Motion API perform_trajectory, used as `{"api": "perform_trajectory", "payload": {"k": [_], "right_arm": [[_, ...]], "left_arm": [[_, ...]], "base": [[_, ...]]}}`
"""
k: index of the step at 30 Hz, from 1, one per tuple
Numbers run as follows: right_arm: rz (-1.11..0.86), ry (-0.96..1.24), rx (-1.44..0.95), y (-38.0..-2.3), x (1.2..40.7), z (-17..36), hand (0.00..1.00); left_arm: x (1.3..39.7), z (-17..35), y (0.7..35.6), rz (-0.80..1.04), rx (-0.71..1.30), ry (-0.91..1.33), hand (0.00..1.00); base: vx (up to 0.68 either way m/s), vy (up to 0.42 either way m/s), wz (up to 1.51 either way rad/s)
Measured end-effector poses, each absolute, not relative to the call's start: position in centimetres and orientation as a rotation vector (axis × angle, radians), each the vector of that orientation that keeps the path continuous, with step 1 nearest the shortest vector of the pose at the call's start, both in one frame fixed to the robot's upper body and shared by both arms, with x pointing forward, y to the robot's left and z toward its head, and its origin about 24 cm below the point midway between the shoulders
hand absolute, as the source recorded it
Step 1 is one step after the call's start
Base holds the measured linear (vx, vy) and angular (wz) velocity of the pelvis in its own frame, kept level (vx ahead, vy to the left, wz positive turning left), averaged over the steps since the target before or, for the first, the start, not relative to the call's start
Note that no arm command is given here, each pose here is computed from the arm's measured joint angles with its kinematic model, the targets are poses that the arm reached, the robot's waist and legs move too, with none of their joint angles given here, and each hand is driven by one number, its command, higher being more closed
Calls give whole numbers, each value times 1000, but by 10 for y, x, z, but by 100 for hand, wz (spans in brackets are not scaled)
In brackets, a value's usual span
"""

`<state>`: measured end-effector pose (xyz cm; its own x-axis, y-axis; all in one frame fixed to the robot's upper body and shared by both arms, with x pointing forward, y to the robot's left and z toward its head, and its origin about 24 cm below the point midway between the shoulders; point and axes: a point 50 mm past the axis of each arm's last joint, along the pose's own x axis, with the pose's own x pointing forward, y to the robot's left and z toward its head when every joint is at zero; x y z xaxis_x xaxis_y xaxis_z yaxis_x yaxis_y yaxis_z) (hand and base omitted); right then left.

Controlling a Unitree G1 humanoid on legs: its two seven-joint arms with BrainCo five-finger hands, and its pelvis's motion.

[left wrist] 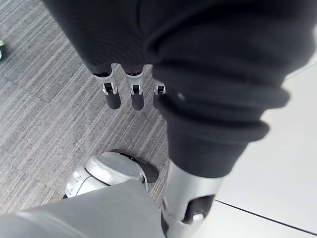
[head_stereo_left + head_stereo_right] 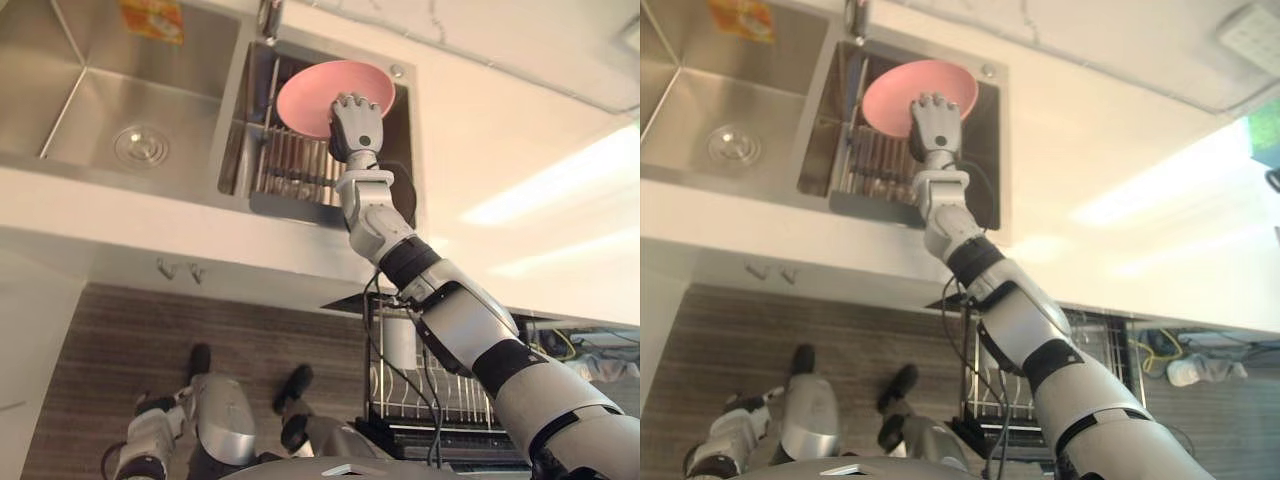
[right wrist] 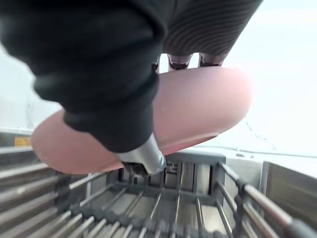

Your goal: Walk over to the sink, pick up the cup, carry it to the dishwasher, place the cup inside the dishwasher, then close the dishwasher door

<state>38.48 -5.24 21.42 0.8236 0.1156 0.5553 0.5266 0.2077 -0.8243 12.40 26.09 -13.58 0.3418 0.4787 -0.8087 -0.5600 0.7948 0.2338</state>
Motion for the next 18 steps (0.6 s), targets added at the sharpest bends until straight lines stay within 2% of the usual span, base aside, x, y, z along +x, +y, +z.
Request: {"api": "perform_trajectory", "payload": {"k": [10, 15, 18], "right_arm": [[-161, -723, -1367, -38, 365, 203, 100], [-151, -798, -1304, -45, 351, 210, 100], [-191, -776, -1200, -66, 346, 217, 100]], "left_arm": [[95, -145, 261, 677, -31, 1074, 0], [85, -148, 258, 678, -32, 1088, 0], [84, -148, 258, 665, -20, 1085, 0]], "base": [[5, 12, -9], [6, 18, -10], [14, 19, -11]]}}
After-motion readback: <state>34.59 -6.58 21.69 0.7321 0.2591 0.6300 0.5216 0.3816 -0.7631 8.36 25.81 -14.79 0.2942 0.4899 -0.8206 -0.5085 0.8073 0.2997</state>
